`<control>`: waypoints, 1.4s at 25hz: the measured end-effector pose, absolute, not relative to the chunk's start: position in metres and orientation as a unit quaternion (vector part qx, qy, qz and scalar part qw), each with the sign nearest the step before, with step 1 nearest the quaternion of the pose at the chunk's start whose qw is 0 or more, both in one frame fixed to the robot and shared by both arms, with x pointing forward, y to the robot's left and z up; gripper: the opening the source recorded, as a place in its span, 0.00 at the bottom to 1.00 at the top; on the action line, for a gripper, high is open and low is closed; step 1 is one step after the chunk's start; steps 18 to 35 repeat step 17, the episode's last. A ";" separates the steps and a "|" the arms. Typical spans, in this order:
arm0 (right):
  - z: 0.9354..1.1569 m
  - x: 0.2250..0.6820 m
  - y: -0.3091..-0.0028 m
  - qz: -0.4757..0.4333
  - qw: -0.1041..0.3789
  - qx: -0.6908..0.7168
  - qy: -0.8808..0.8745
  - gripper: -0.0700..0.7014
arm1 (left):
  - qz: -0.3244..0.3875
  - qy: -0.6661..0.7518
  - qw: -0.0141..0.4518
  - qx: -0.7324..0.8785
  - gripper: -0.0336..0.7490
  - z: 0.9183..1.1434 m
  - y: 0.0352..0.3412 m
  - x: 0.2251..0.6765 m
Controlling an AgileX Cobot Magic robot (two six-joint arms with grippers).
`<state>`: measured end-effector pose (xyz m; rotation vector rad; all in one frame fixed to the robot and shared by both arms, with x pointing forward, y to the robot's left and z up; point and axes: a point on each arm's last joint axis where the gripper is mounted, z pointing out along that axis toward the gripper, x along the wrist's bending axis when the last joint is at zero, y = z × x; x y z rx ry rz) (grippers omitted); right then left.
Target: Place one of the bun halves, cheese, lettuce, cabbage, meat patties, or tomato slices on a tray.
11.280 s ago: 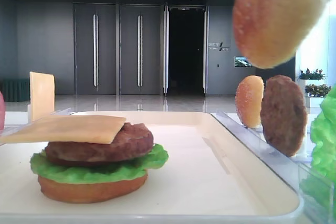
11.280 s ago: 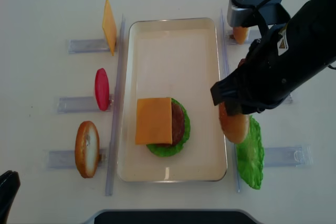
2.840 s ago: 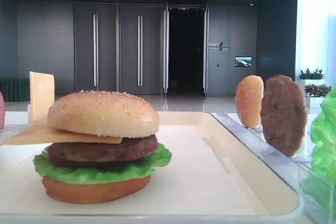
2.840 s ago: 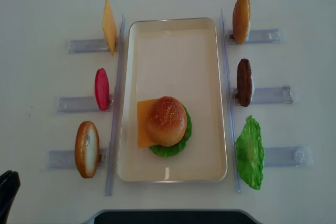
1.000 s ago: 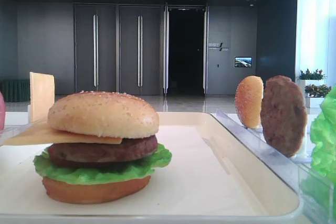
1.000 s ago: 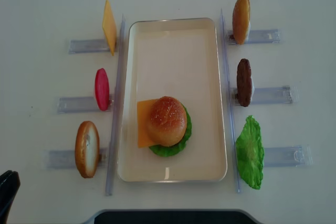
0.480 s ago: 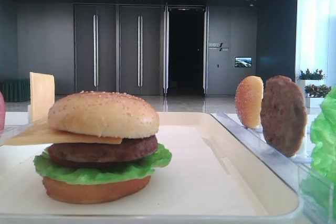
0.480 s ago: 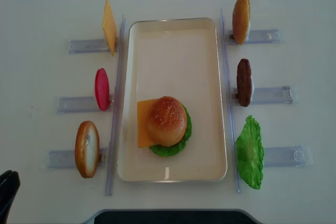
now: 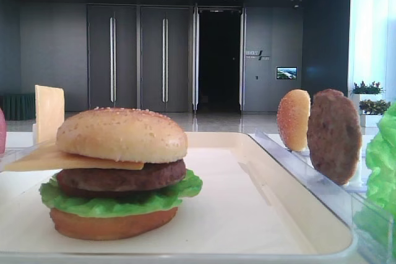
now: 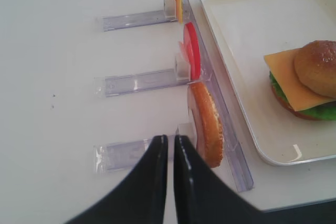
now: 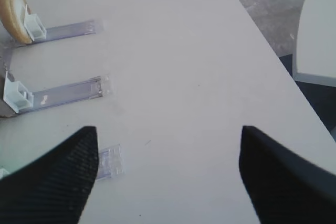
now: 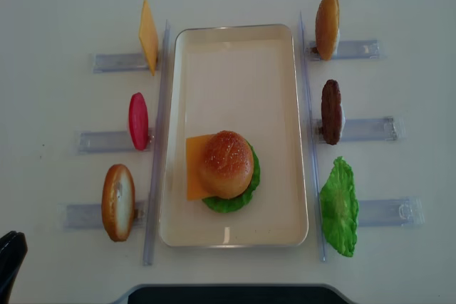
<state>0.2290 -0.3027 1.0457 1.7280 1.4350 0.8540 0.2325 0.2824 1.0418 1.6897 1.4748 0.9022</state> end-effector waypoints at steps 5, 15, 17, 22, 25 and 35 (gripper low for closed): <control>1.046 0.229 -0.303 0.332 0.361 0.671 0.557 0.81 | 0.349 0.571 0.354 0.654 0.43 1.042 0.282 0.232; 1.046 0.229 -0.303 0.332 0.361 0.671 0.557 0.81 | 0.349 0.570 0.354 0.653 0.43 1.042 0.282 0.233; 1.046 0.229 -0.303 0.332 0.361 0.671 0.557 0.81 | 0.349 0.570 0.354 0.653 0.43 1.042 0.282 0.233; 1.046 0.229 -0.303 0.332 0.361 0.671 0.557 0.81 | 0.349 0.570 0.354 0.653 0.43 1.042 0.282 0.233; 1.046 0.229 -0.303 0.332 0.361 0.671 0.557 0.81 | 0.349 0.570 0.354 0.653 0.43 1.042 0.282 0.233; 1.046 0.229 -0.303 0.332 0.361 0.671 0.557 0.81 | 0.349 0.570 0.354 0.653 0.43 1.042 0.282 0.233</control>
